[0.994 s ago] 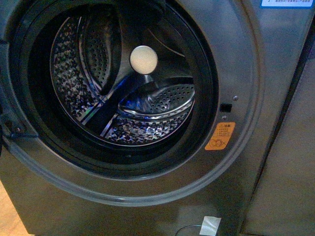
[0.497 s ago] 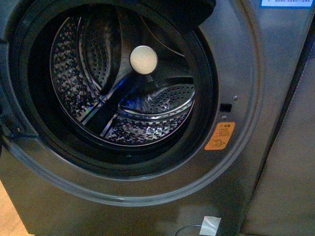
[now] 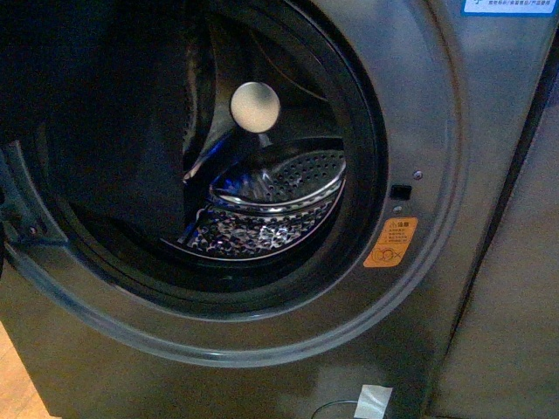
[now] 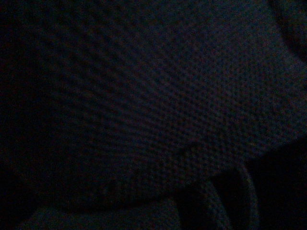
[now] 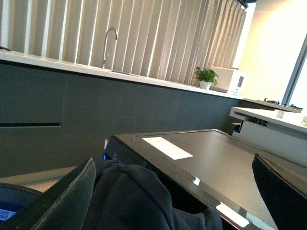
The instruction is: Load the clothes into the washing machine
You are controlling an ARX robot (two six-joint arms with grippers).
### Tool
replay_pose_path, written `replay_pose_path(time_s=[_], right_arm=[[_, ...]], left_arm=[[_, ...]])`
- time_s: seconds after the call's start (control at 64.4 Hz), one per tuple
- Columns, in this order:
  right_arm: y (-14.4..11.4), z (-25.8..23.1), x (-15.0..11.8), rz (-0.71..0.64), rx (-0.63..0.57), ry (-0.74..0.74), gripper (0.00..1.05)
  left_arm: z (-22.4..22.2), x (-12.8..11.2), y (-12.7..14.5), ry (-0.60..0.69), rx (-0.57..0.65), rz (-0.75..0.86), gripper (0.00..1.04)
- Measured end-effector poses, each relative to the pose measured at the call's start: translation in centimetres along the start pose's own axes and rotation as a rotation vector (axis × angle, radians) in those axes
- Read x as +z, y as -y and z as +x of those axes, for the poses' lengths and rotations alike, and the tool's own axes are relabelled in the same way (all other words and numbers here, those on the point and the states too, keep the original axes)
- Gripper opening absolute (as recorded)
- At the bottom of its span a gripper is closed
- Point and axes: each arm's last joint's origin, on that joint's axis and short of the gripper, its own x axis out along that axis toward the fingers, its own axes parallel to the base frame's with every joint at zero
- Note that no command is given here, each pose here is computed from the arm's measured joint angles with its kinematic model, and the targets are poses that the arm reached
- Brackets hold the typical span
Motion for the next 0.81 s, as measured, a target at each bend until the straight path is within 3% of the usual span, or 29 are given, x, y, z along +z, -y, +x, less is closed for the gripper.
replay_pose_path(time_s=[0.28, 0.326, 0.404, 0.45, 0.714, 0.808], right_arm=[[0.0, 0.0, 0.0, 0.0, 0.0, 0.0, 0.97], [-0.1, 0.1, 0.0, 0.006, -0.069, 0.022, 0.97], [0.3, -0.5, -0.1, 0.038, -0.316, 0.085, 0.97], [0.4, -1.4, -0.3, 0.048, -0.396, 0.091, 0.97], [0.5, -10.1, -3.2, 0.037, -0.665, 0.06, 0.97], [0.9, -15.3, -6.8, 0.042, -0.801, -0.042, 0.97]], left_arm=[[-2.4, -2.1, 0.3, -0.064, -0.011, -0.014, 0.1], [-2.8, -2.5, 0.1, -0.077, -0.007, -0.012, 0.1], [-3.3, -3.1, -0.3, -0.1, 0.006, -0.012, 0.1], [-3.5, -3.4, -0.5, -0.111, 0.012, -0.01, 0.1], [-4.3, -6.0, -2.3, -0.176, 0.06, 0.002, 0.1], [-4.4, -7.5, -3.3, -0.211, 0.082, 0.002, 0.1]])
